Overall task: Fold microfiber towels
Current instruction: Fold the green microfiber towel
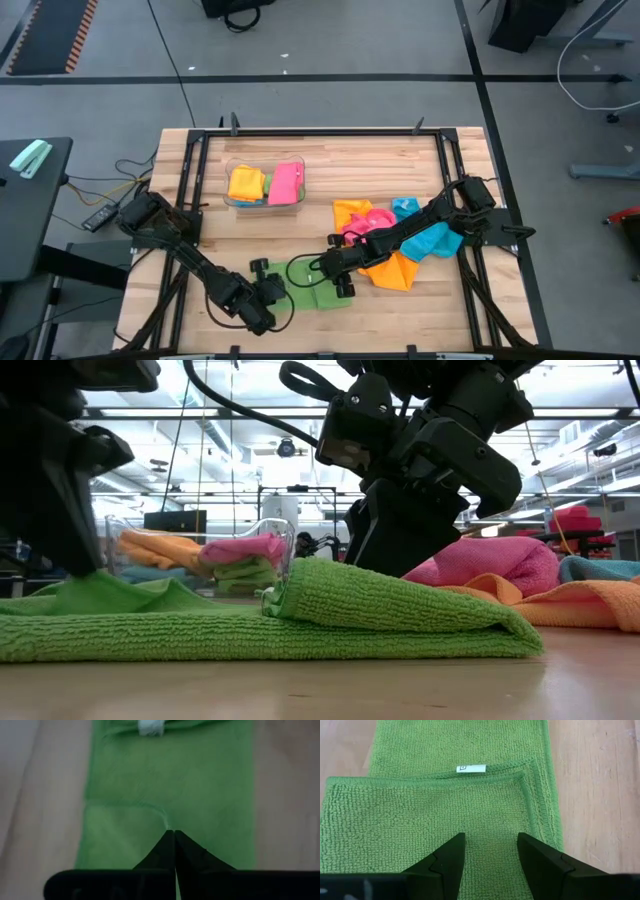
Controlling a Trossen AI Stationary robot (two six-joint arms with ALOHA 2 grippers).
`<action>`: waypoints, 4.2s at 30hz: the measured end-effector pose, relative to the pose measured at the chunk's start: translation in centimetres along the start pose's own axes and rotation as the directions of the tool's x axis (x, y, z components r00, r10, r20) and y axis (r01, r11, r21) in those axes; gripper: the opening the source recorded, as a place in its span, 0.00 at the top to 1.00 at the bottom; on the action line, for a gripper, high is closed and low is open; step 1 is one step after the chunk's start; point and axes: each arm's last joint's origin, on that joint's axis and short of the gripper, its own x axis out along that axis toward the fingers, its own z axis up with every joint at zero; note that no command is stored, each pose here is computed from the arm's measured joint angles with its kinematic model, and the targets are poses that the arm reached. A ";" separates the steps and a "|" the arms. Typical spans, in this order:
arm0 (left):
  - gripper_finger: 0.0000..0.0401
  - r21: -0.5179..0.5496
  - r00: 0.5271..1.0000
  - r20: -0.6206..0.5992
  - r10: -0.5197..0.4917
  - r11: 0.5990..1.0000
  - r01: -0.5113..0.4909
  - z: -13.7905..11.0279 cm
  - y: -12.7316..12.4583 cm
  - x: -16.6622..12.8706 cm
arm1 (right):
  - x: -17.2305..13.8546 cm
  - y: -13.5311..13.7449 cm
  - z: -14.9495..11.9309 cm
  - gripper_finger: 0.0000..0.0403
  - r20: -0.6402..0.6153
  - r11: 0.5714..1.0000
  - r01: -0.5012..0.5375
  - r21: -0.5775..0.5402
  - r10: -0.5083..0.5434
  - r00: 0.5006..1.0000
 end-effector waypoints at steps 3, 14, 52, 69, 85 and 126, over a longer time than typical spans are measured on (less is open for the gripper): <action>0.99 0.015 0.999 -0.033 0.031 0.999 -0.031 -0.3 0.5 -0.4 | 0.0 0.0 0.0 0.53 0.000 1.000 0.000 0.000 0.000 1.000; 0.99 0.119 0.975 -0.146 0.170 0.981 -0.153 -1.4 2.1 -0.9 | 0.0 0.0 0.0 0.53 0.000 1.000 0.000 0.002 0.000 1.000; 0.63 0.160 0.955 -0.217 0.199 0.973 -0.167 -0.8 2.8 -1.2 | -0.2 0.1 0.4 0.53 0.015 1.000 -0.003 0.018 0.002 1.000; 0.58 0.122 0.989 -0.120 0.088 0.990 -0.073 1.2 1.5 -1.6 | -0.9 -0.7 3.5 0.53 0.145 0.997 0.004 -0.079 0.007 0.989; 0.68 0.111 0.988 -0.092 0.120 0.988 -0.109 0.7 0.4 1.5 | 2.0 -1.9 3.4 0.57 0.210 0.998 -0.052 -0.048 0.061 0.976; 0.73 0.134 0.989 -0.083 0.123 0.985 -0.111 0.8 0.4 1.5 | 2.7 -3.1 1.5 0.63 0.168 0.998 -0.038 -0.040 0.045 0.985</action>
